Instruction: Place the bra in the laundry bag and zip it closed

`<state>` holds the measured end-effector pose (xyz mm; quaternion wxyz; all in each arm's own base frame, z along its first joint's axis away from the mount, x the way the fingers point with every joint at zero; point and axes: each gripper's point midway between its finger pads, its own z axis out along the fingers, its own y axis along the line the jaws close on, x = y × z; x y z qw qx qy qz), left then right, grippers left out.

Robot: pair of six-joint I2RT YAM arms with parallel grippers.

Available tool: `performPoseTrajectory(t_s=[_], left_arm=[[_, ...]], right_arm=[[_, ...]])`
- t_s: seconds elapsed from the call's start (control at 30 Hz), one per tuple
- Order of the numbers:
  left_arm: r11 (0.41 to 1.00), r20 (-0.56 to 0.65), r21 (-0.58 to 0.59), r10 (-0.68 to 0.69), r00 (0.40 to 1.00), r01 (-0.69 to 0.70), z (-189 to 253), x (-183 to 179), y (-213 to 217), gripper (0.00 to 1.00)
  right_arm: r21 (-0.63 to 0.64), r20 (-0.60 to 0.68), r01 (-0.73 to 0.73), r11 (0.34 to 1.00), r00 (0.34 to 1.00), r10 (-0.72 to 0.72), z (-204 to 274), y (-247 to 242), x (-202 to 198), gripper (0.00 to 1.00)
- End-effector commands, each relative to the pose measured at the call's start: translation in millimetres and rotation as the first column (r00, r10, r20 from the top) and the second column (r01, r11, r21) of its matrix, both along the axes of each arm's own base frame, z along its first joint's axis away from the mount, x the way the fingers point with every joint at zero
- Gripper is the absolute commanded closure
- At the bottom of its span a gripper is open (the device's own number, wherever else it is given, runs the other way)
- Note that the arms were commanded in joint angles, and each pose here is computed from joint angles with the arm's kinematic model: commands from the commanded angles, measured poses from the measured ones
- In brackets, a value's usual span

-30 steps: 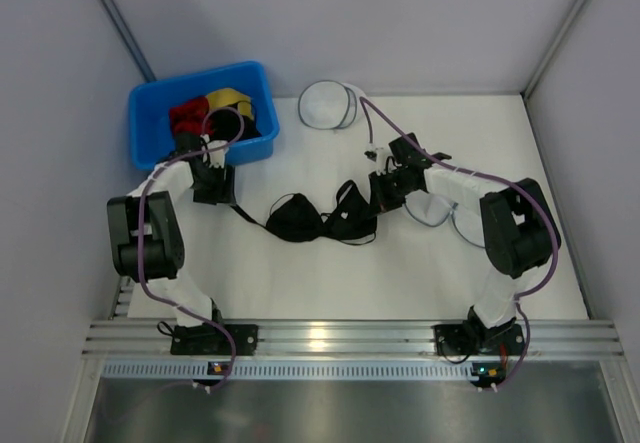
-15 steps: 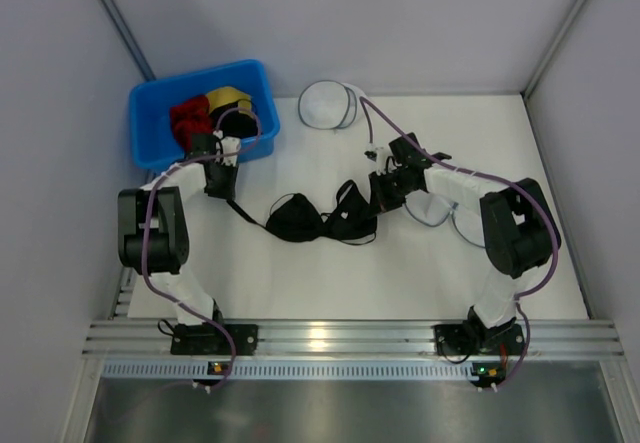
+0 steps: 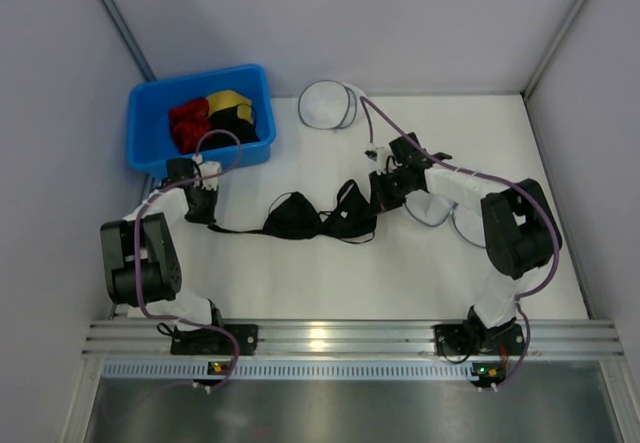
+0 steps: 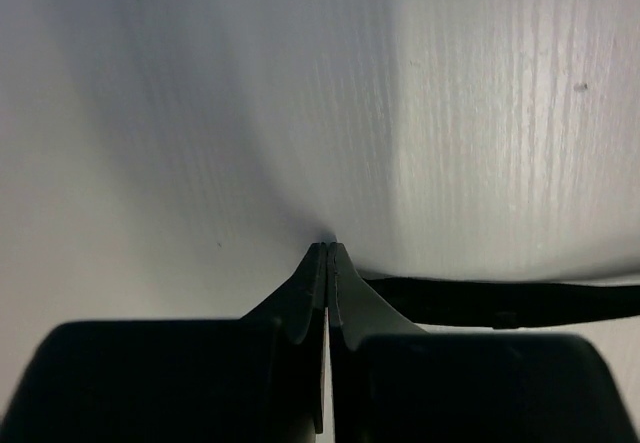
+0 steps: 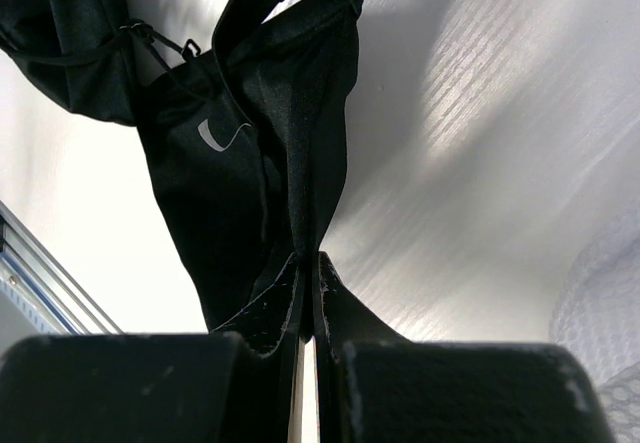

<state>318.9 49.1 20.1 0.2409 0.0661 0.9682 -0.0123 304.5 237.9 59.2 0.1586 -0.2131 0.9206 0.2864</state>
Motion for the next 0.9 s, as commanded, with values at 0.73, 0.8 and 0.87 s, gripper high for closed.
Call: performPoseTrajectory(t_s=[0.73, 0.8, 0.87], left_arm=[[0.787, 0.458, -0.210, -0.444, 0.770, 0.580, 163.8, -31.2, -132.0, 1.00], [0.769, 0.481, -0.191, -0.469, 0.741, 0.610, 170.6, -21.5, -148.1, 1.00], [0.723, 0.502, -0.163, -0.525, 0.687, 0.671, 173.9, -17.2, -179.4, 1.00]], right_arm=[[0.063, 0.070, -0.034, 0.997, 0.997, 0.029, 23.5, 12.8, 3.7, 1.00], [0.063, 0.069, -0.035, 0.997, 0.997, 0.031, 22.5, 13.4, 3.6, 1.00], [0.064, 0.070, -0.041, 0.997, 0.997, 0.036, 22.2, 14.4, 3.5, 1.00]])
